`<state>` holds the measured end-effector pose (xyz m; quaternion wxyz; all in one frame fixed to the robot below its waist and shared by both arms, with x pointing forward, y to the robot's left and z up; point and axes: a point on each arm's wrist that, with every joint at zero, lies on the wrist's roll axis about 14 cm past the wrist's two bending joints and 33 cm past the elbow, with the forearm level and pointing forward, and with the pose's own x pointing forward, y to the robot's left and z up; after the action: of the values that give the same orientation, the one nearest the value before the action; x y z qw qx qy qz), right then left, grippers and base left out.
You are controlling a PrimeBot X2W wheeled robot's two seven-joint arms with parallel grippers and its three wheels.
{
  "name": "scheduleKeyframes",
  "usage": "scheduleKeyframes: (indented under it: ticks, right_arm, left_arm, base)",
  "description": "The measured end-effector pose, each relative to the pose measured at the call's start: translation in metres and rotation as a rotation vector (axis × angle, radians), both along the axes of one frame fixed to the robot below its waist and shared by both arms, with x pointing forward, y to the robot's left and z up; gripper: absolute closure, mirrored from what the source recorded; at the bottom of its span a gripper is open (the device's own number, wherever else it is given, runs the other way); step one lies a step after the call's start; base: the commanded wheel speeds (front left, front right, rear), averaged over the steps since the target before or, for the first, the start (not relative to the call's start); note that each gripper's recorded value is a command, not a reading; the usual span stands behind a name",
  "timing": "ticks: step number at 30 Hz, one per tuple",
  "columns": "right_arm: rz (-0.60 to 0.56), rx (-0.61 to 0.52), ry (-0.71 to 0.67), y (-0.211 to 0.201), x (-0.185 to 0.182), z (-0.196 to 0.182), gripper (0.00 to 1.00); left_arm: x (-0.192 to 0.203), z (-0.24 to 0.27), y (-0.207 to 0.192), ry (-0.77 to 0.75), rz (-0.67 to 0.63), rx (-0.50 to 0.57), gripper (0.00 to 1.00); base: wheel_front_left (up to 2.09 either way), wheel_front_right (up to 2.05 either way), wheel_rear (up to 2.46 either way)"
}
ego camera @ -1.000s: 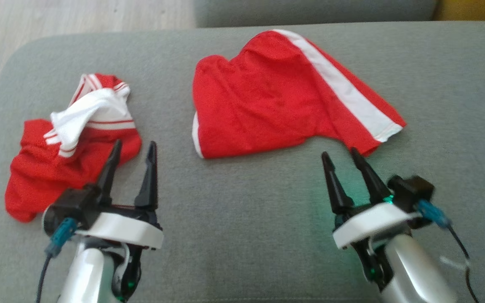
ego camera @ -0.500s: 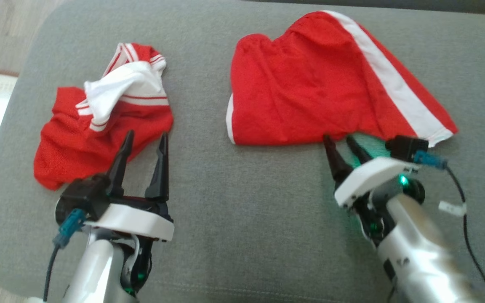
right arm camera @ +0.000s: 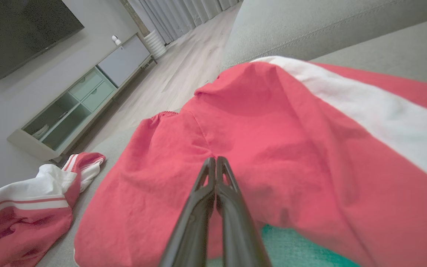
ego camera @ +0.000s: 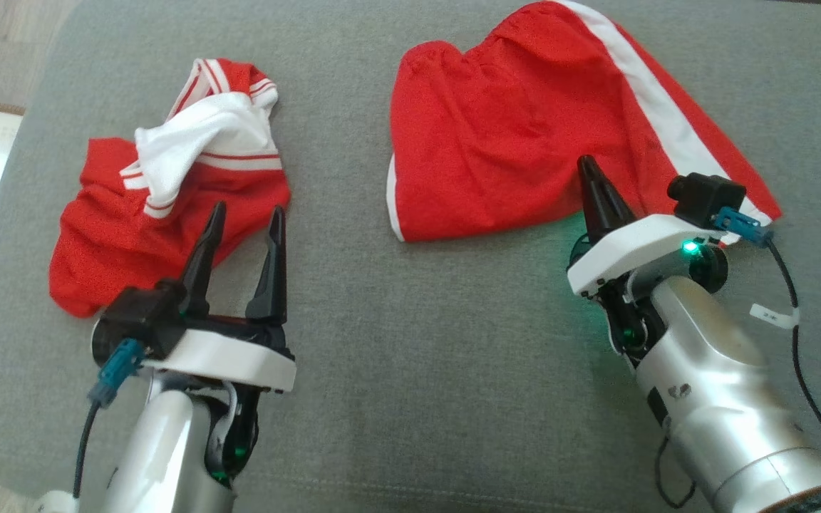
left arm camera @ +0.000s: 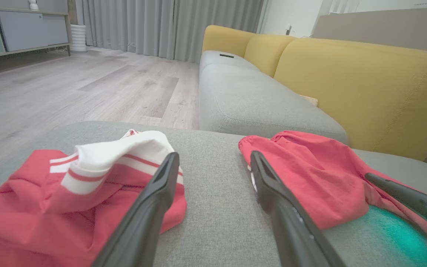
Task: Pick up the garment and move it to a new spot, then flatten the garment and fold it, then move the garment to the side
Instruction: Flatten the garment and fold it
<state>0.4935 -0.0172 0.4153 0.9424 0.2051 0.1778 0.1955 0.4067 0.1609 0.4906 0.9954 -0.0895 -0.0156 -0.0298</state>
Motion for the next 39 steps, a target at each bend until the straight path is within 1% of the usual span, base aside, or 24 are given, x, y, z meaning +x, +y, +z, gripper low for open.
scheduleKeyframes:
  ticks: [3,5,9,10,11,14,17,20,25,29,30,31,35,39]
  right_arm:
    - [0.006,-0.047,-0.059,-0.009,0.000,0.009,1.00]
    - [0.002,-0.058,-0.111,-0.015,0.001,0.023,1.00]
    - [-0.055,-0.065,-0.259,-0.042,0.006,0.066,1.00]
    - [-0.055,-0.065,-0.259,-0.042,0.006,0.066,1.00]
    - [-0.072,-0.075,-0.283,-0.051,0.003,0.071,1.00]
    - [-0.109,-0.116,-0.316,-0.074,-0.014,0.075,1.00]
    - [-0.149,-0.128,-0.321,-0.091,-0.033,0.075,1.00]
    - [-0.181,-0.149,-0.359,-0.106,-0.045,0.085,1.00]
    - [-0.224,-0.180,-0.433,-0.123,-0.062,0.104,1.00]
    - [-0.249,-0.208,-0.436,-0.130,-0.083,0.100,1.00]
    - [-0.263,-0.207,-0.430,-0.132,-0.088,0.097,0.94]
    - [-0.267,-0.215,-0.431,-0.132,-0.093,0.096,0.00]
    - [-0.292,-0.227,-0.412,-0.135,-0.111,0.087,0.00]
    - [-0.292,-0.251,-0.388,-0.136,-0.122,0.078,0.00]
  left_arm:
    - [0.001,0.004,-0.004,-0.011,-0.012,-0.003,0.00]
    - [0.002,0.007,-0.008,-0.022,-0.022,-0.006,0.00]
    - [0.003,0.016,-0.016,-0.049,-0.045,-0.013,0.00]
    - [0.003,0.016,-0.016,-0.049,-0.045,-0.013,0.00]
    - [0.003,0.019,-0.018,-0.057,-0.052,-0.014,0.00]
    - [0.001,0.026,-0.026,-0.076,-0.073,-0.019,0.00]
    - [-0.005,0.027,-0.033,-0.077,-0.090,-0.024,0.00]
    - [-0.012,0.026,-0.039,-0.074,-0.109,-0.028,0.00]
    - [-0.016,0.031,-0.050,-0.087,-0.139,-0.036,0.00]
    - [-0.016,0.035,-0.056,-0.097,-0.157,-0.049,0.00]
    - [-0.016,0.035,-0.057,-0.097,-0.160,-0.052,0.00]
    - [-0.016,0.034,-0.058,-0.094,-0.163,-0.057,0.00]
    - [-0.023,0.025,-0.065,-0.065,-0.183,-0.061,0.00]
    - [-0.025,0.022,-0.067,-0.057,-0.188,-0.061,0.00]
  base:
    - [0.00,0.00,0.00]
    - [0.00,0.00,0.00]
    - [0.00,0.00,0.00]
    - [0.00,0.00,0.00]
    - [0.00,0.00,0.00]
    - [0.00,0.00,0.00]
    - [0.00,0.00,0.00]
    - [0.00,0.00,0.00]
    - [0.00,0.00,0.00]
    - [0.00,0.00,0.00]
    - [0.00,0.00,0.00]
    - [0.00,0.00,0.00]
    - [0.00,0.00,0.00]
    - [0.00,0.00,0.00]
